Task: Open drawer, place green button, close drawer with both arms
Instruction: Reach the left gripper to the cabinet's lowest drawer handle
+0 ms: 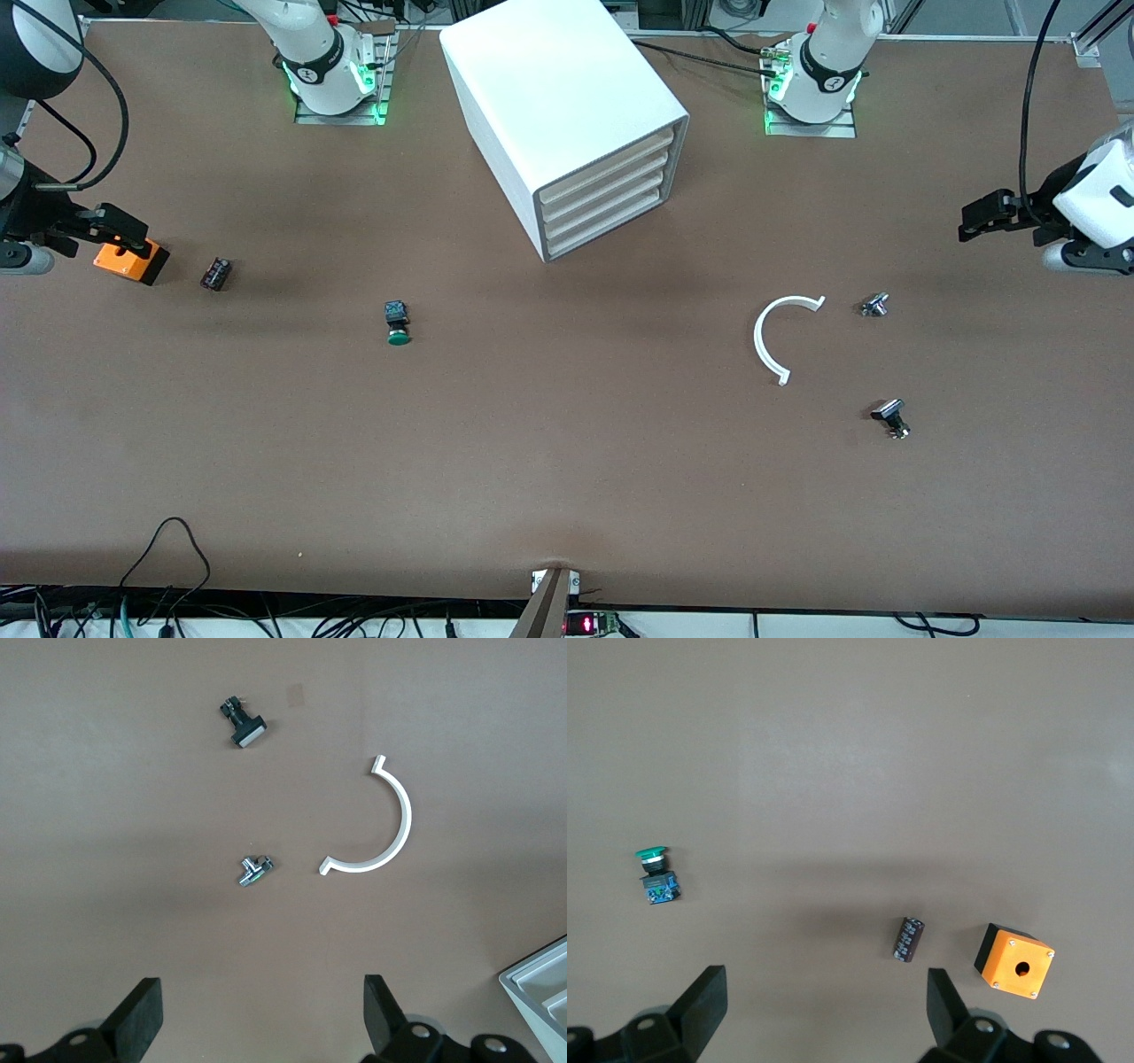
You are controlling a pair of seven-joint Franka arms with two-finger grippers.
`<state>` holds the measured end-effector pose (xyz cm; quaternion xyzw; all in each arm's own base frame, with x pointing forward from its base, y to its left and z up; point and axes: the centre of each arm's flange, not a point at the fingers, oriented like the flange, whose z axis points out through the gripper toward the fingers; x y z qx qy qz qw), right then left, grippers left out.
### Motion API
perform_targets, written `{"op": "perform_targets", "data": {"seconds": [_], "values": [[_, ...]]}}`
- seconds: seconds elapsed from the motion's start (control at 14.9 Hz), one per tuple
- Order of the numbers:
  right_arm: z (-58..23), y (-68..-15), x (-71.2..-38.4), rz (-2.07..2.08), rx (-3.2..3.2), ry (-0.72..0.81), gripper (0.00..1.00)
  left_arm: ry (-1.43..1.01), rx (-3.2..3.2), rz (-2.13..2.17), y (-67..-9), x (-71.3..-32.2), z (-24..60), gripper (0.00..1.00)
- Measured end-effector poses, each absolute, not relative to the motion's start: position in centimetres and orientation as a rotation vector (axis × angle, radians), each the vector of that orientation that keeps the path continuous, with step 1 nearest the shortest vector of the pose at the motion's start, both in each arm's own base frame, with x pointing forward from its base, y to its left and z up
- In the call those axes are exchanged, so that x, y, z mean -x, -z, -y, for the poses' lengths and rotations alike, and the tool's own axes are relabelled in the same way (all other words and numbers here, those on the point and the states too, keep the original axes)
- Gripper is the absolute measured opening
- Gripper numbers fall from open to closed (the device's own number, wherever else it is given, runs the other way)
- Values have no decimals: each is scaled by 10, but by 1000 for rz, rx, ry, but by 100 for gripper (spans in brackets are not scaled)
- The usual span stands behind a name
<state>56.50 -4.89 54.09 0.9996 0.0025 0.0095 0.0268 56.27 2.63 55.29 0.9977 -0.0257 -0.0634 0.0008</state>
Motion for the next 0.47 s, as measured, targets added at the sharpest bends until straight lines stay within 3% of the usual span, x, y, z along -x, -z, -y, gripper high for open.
{"op": "perform_targets", "data": {"seconds": [0.47], "values": [[49, -542, -565, -8, -3088, -29, 100, 400, -3053, 199, -478, -583, 9, 100]]}}
